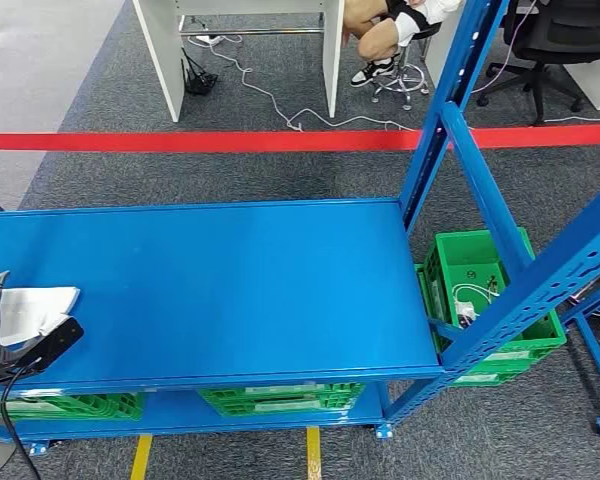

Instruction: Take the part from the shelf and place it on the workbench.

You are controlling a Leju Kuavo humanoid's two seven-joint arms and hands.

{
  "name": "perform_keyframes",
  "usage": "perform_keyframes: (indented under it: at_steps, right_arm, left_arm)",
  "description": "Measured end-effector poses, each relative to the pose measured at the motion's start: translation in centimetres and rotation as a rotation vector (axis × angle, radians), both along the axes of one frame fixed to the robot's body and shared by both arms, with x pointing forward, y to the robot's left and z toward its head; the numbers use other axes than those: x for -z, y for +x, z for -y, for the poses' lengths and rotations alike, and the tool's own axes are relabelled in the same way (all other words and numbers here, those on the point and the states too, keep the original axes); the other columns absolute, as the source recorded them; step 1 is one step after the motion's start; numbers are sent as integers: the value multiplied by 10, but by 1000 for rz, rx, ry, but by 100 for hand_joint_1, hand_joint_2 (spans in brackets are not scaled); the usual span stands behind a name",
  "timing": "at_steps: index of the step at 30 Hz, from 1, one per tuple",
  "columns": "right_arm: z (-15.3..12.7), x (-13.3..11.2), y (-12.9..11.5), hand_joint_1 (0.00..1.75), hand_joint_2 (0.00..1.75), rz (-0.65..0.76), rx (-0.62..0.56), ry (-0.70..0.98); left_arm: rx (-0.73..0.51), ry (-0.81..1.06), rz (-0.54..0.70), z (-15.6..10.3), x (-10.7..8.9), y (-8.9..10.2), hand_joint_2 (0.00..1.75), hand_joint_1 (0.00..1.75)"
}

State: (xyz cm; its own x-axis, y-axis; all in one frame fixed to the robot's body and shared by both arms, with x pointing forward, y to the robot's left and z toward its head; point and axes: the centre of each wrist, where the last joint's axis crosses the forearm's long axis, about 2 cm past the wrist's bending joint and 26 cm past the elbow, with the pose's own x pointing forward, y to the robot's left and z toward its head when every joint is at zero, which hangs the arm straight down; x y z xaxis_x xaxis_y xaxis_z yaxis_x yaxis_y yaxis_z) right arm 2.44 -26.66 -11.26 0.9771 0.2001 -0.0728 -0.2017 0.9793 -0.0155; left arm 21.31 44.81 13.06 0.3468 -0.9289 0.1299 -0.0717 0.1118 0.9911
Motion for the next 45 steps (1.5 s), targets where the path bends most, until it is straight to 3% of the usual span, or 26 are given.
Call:
perform_keyframes:
  at_steps: [45]
  right_arm:
    - [0, 0, 0, 0, 0, 1, 0, 0]
  left_arm:
    - [-2, -2, 0, 0, 0, 1, 175, 0]
